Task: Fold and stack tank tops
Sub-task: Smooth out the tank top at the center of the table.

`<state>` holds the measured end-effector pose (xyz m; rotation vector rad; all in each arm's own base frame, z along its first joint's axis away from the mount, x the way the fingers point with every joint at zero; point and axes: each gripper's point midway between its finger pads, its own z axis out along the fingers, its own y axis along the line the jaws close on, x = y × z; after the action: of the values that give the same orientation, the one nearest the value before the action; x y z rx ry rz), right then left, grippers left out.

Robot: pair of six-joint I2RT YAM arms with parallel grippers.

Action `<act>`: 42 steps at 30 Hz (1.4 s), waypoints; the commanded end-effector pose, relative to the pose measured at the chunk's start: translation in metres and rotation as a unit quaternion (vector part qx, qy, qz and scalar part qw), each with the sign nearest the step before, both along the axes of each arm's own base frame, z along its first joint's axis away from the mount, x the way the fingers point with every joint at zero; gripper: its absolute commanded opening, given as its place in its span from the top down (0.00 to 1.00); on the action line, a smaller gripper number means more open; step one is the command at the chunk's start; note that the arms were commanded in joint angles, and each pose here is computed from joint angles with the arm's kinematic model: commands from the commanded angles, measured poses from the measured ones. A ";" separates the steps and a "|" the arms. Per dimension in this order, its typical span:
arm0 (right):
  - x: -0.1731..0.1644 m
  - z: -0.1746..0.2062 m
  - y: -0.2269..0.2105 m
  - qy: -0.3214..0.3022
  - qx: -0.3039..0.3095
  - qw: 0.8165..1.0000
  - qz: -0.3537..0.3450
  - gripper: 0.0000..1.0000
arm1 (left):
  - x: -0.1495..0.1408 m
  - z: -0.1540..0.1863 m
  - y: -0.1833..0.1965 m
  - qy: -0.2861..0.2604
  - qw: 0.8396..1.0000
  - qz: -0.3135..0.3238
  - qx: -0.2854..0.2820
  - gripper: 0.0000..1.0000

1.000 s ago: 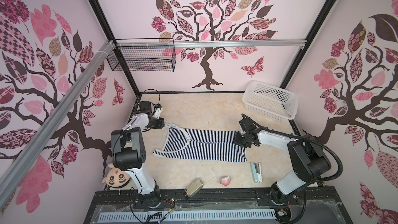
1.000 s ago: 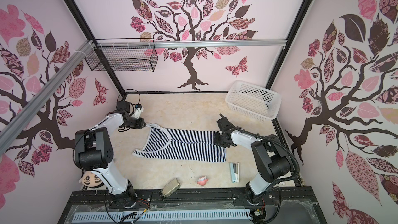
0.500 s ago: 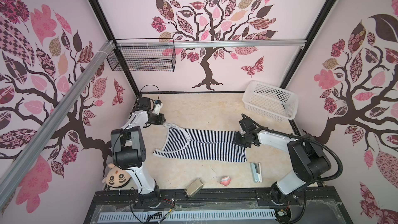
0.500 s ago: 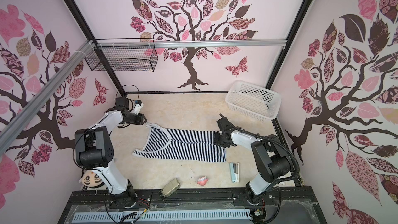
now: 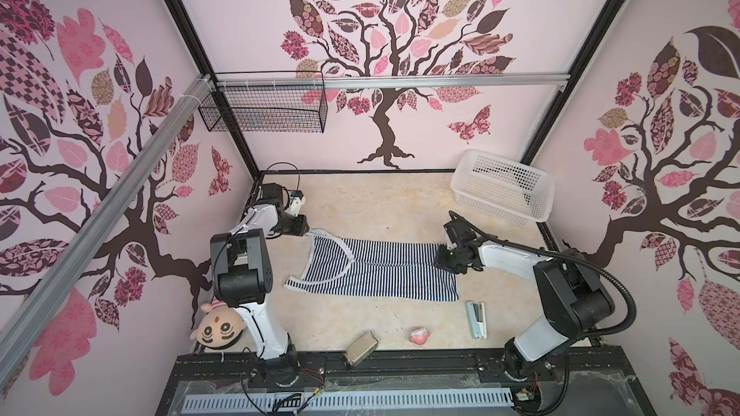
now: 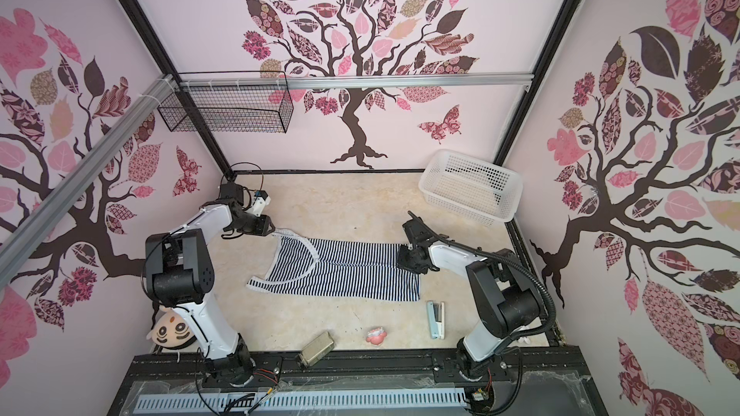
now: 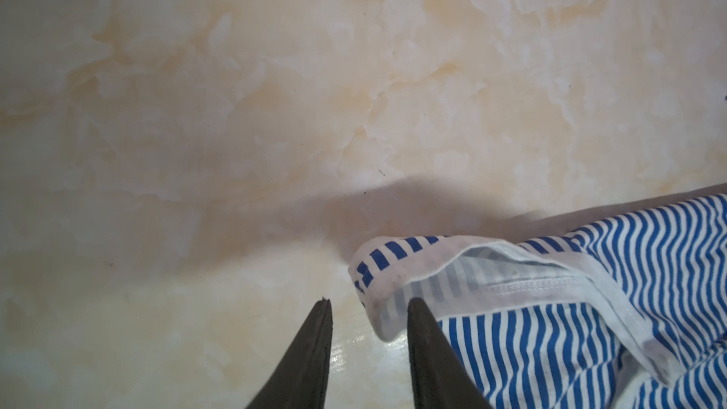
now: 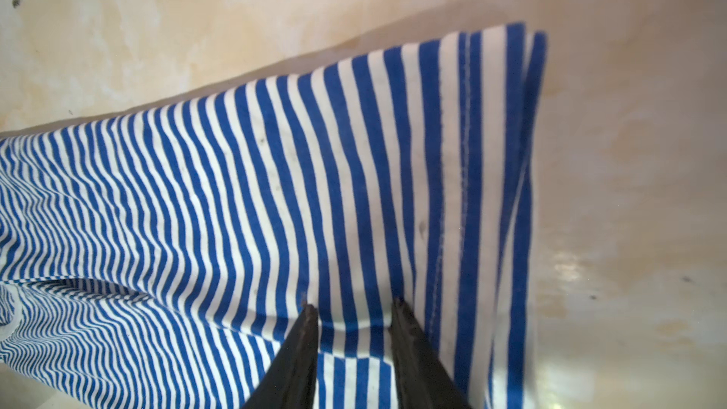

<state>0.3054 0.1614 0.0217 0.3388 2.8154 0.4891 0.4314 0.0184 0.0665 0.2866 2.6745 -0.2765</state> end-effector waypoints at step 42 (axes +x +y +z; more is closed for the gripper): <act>-0.046 -0.062 -0.027 0.107 -0.073 0.992 0.004 0.67 | -0.012 0.024 0.010 -0.066 0.997 -0.004 0.035 1.00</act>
<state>0.3178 0.1674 0.0186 0.3249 2.7917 0.5076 0.4207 0.0259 0.0876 0.3149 2.5769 -0.1785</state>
